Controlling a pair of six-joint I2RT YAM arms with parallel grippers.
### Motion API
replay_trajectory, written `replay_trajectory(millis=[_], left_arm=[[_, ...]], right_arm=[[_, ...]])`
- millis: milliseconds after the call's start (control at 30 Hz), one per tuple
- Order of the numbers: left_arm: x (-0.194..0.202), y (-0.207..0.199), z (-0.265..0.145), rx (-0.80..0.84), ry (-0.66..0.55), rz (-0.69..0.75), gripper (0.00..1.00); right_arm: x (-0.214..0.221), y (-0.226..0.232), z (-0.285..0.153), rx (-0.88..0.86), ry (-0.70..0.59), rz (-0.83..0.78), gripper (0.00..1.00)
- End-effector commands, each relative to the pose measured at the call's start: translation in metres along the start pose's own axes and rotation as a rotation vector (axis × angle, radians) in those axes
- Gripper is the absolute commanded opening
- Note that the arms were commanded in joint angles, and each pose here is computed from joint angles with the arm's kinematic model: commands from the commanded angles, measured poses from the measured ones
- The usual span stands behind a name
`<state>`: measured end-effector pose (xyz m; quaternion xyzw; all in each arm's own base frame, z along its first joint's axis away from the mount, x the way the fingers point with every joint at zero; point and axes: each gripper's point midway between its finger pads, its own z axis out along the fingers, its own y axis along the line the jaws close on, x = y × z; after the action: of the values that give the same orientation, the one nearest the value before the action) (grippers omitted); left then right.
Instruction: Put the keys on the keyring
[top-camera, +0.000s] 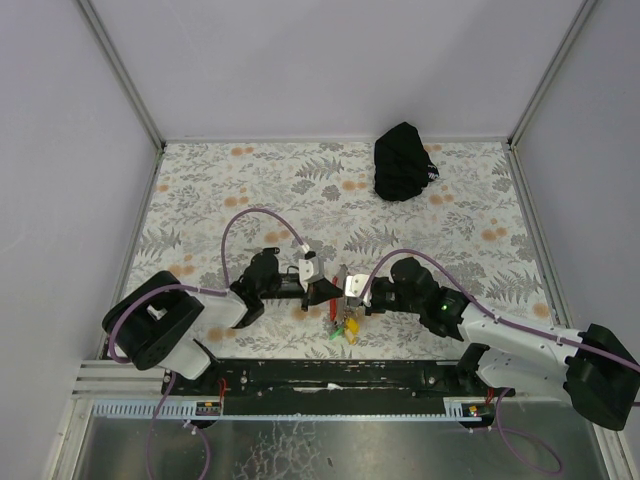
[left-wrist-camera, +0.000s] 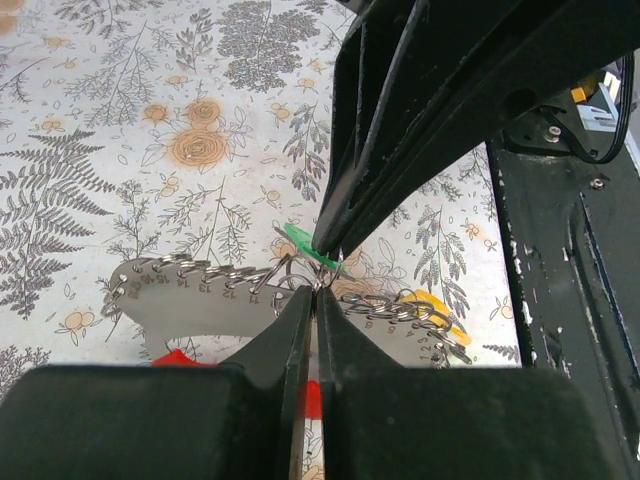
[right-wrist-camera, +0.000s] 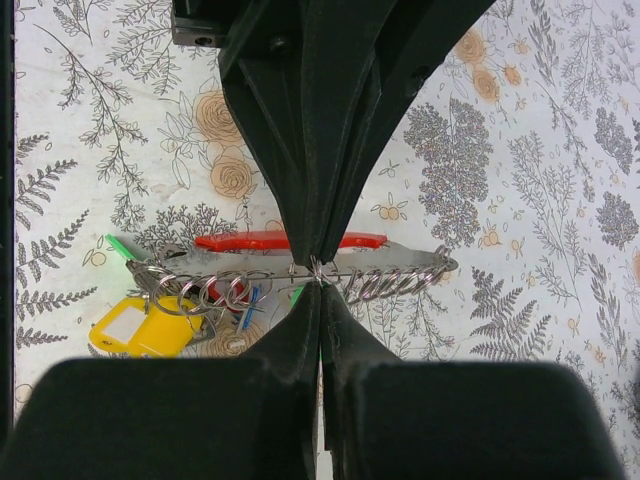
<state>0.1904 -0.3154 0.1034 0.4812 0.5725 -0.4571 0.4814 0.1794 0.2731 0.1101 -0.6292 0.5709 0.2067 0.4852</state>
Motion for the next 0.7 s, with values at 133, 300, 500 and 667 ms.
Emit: replay_trajectory(millis=[133,300,500,667], left_arm=[[0.002,0.005,-0.008,-0.098,-0.061,-0.072,0.03],[0.001,0.007,-0.006,-0.101,-0.072,-0.109,0.00],[-0.011,0.027,-0.015,-0.234,-0.145,-0.208,0.00],[-0.026,0.043,-0.026,-0.360,-0.242,-0.328,0.00]], right_arm=[[-0.036,-0.024,-0.005,0.101,-0.119,-0.016,0.00],[-0.035,-0.025,-0.005,0.106,-0.116,-0.010,0.00],[-0.035,-0.018,-0.002,0.072,-0.127,-0.013,0.00],[-0.032,-0.012,0.003,0.035,-0.123,-0.011,0.00]])
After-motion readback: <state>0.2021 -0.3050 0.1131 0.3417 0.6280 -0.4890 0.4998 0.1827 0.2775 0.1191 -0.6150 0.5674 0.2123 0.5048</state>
